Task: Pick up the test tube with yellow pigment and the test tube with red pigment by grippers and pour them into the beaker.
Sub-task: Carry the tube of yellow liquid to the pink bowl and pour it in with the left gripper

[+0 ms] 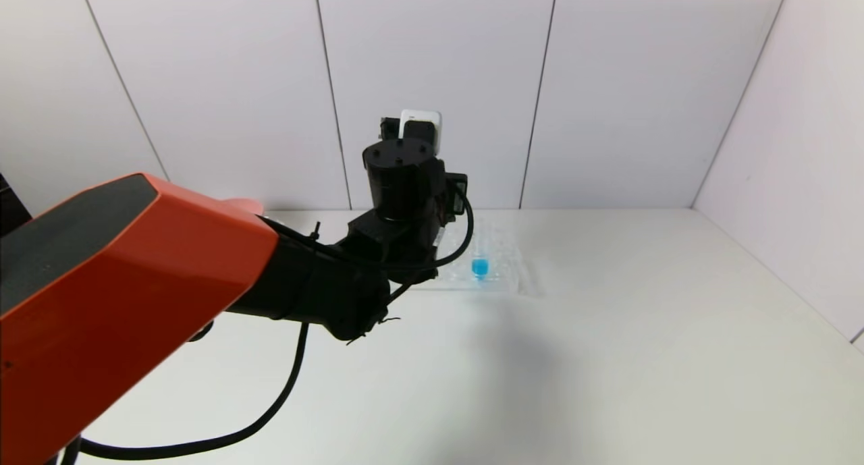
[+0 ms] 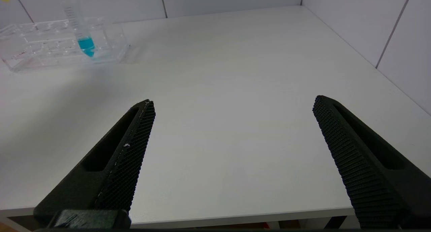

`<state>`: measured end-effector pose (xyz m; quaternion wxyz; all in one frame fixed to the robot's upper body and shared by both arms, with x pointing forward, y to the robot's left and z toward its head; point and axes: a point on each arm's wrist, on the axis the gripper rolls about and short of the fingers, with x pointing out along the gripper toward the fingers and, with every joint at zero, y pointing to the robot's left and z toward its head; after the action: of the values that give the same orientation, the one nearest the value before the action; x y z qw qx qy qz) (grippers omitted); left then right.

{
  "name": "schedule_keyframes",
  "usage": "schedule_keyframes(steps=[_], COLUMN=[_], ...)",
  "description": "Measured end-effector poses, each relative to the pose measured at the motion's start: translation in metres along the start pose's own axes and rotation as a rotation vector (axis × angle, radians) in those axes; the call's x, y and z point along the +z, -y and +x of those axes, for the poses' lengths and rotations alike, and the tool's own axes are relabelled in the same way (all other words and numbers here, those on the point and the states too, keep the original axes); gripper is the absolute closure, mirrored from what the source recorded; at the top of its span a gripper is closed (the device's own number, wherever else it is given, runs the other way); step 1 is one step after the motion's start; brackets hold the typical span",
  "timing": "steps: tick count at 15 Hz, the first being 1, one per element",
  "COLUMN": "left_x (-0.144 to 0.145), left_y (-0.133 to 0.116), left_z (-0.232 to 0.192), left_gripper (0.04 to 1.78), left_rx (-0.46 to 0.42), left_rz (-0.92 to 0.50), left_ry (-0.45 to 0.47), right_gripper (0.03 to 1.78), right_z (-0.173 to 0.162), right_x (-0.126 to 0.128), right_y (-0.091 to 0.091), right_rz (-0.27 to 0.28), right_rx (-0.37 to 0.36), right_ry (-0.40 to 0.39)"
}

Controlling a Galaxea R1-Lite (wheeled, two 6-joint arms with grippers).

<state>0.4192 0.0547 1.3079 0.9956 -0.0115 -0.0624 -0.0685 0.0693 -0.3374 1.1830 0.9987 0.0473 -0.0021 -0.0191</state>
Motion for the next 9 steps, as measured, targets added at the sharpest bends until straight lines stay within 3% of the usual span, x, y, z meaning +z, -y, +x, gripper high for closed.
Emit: schedule_keyframes(steps=[4,9], left_x=[0.012,0.038], left_y=[-0.042,-0.143], left_z=[-0.036,-0.083], left_gripper=[1.37,1.37], left_rx=[-0.159,-0.351], left_rz=[0.051,0.037], left_ry=[-0.105,-0.211], right_gripper=[0.10,0.10], right_z=[0.000,0.000], right_x=[0.000,0.000], right_y=[0.000,0.000], right_rz=[0.000,0.000], right_rx=[0.000,0.000], right_ry=[0.000,0.000])
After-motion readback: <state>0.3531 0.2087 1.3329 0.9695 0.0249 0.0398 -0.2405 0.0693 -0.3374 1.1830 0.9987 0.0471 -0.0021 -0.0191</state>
